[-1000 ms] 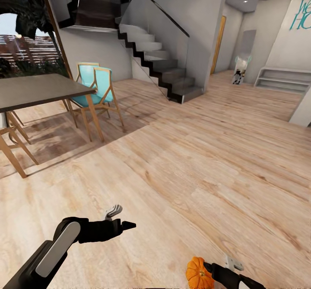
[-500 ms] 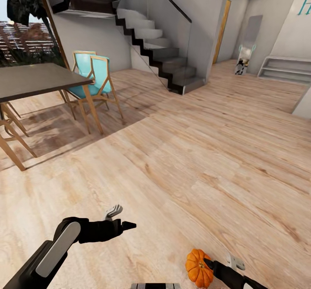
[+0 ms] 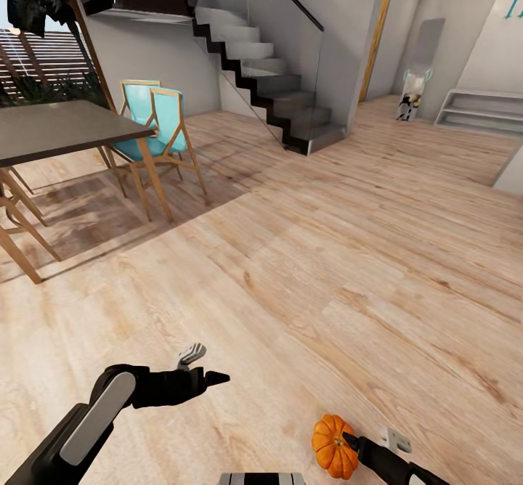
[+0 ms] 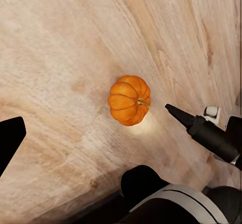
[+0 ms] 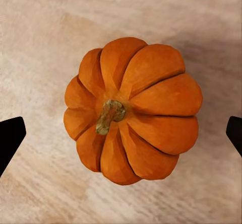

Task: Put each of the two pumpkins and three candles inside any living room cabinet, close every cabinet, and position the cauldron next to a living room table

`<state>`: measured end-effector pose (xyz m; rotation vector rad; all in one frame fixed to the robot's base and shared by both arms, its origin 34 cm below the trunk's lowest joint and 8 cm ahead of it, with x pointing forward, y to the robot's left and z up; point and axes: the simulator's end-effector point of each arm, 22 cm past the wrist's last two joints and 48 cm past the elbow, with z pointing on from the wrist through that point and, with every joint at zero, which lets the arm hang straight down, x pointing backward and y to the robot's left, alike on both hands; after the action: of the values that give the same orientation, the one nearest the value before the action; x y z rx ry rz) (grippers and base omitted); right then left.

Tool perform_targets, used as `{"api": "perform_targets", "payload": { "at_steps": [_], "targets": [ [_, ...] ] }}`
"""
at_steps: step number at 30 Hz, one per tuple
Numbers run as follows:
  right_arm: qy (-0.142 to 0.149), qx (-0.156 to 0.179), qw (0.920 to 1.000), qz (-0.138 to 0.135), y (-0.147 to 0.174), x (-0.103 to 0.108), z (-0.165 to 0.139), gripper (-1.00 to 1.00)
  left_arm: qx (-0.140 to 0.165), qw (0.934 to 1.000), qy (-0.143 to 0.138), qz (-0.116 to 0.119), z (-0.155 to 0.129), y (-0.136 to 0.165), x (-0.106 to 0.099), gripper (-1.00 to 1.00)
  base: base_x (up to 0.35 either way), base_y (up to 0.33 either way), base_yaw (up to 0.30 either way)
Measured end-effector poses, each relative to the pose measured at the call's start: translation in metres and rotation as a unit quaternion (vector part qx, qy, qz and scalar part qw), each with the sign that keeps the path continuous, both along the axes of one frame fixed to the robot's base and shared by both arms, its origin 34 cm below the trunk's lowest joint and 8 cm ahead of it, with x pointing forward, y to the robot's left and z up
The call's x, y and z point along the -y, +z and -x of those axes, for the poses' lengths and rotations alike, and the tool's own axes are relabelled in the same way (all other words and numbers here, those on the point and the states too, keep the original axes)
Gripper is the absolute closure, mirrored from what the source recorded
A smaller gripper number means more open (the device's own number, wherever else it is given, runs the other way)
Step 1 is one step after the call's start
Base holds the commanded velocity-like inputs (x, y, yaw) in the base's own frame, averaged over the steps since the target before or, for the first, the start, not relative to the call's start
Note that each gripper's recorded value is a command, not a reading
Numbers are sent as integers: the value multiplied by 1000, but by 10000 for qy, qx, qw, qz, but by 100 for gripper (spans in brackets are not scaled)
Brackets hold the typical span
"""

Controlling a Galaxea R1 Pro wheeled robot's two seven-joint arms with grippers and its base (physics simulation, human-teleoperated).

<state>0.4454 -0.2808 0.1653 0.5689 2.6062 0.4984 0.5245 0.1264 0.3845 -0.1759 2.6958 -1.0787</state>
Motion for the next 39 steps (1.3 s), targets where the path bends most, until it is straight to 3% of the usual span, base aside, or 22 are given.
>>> {"api": "perform_targets", "payload": {
  "at_steps": [7,31,37,39],
  "targets": [
    [11,20,10000,-16,1,-2,-2,-100,-58,9997,9,216,2,6,9,-100,0,0,-98],
    [20,-18,10000,-21,1,-2,-2,-100,55,9996,-51,275,0,15,15,-100,-36,-34,-6],
    [-147,-420,9990,-34,-3,16,9,-100,53,9996,-59,289,0,16,16,-100,-1,-3,0],
    [-461,-488,9977,9,-3,27,4,-100,54,9996,-57,287,0,16,16,-100,0,0,0]
  ]
}}
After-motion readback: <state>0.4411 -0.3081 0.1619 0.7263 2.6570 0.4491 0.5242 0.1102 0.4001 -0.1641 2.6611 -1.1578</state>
